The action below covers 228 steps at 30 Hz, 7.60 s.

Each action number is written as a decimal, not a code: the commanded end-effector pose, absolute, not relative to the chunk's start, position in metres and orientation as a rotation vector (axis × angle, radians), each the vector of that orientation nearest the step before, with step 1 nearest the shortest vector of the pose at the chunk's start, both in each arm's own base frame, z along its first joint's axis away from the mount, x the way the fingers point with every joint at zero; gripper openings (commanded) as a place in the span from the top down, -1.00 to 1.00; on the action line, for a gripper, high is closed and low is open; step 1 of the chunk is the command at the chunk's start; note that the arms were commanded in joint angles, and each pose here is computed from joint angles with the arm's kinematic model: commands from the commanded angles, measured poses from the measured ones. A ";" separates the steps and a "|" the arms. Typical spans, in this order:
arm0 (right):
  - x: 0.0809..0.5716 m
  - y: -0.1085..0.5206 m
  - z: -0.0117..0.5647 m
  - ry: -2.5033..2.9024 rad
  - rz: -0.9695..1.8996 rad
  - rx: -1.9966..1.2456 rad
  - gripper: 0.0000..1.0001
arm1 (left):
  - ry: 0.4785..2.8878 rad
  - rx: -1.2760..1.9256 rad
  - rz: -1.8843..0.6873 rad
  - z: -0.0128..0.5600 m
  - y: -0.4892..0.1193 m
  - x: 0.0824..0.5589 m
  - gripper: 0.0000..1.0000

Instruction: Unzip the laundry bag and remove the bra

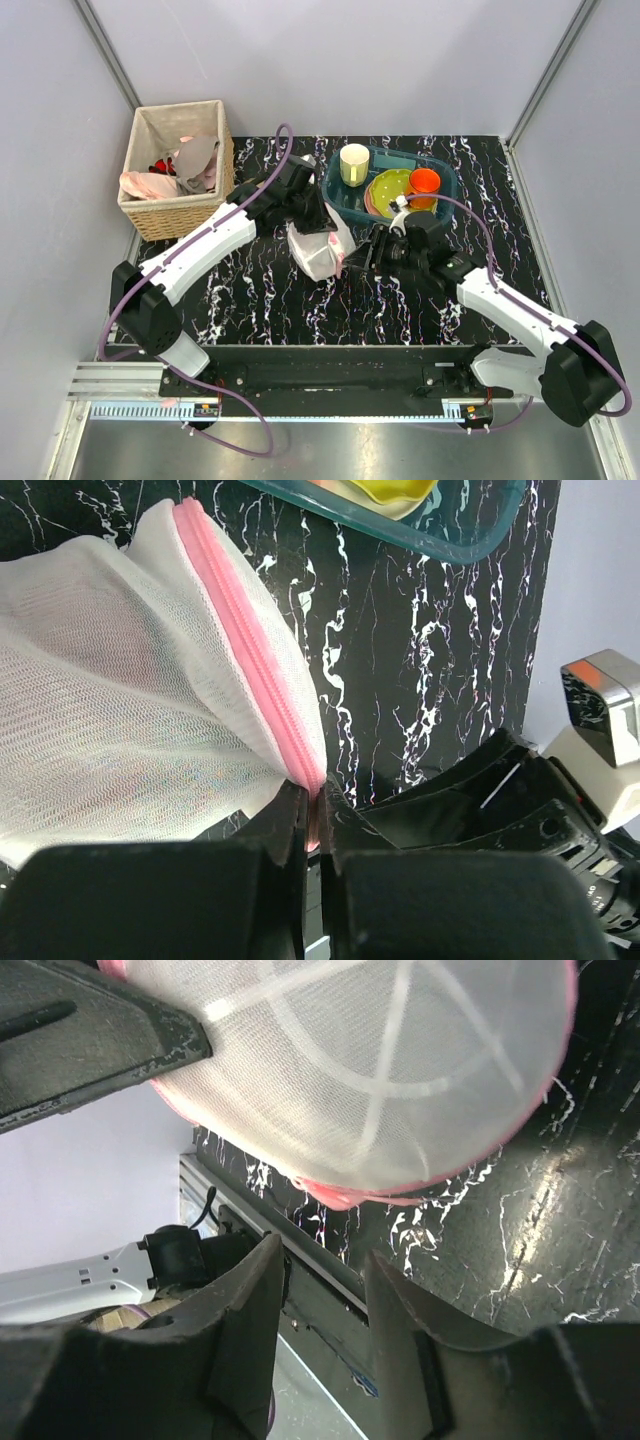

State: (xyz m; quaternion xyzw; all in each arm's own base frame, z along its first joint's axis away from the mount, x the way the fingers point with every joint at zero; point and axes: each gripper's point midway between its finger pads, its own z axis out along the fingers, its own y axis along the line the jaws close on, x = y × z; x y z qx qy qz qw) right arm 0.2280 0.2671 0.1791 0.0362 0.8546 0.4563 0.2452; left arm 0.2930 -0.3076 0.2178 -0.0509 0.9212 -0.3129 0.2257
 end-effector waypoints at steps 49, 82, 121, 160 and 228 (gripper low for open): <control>0.242 0.288 0.173 2.245 1.261 0.038 0.18 | 2.469 -0.144 -0.997 0.236 -0.316 0.297 1.00; 0.198 0.237 0.120 2.365 1.100 0.165 1.00 | 2.483 0.038 -0.912 0.232 -0.308 0.294 1.00; 0.205 0.253 0.193 2.286 1.202 0.106 1.00 | 2.513 0.182 -1.220 0.223 -0.339 0.242 -0.57; 0.174 0.214 0.106 2.442 1.007 0.173 1.00 | 2.322 -0.003 -1.132 0.291 -0.306 0.289 1.00; 0.153 0.181 0.099 2.471 0.855 0.109 1.00 | 2.495 -0.501 -0.929 0.164 -0.323 0.215 1.00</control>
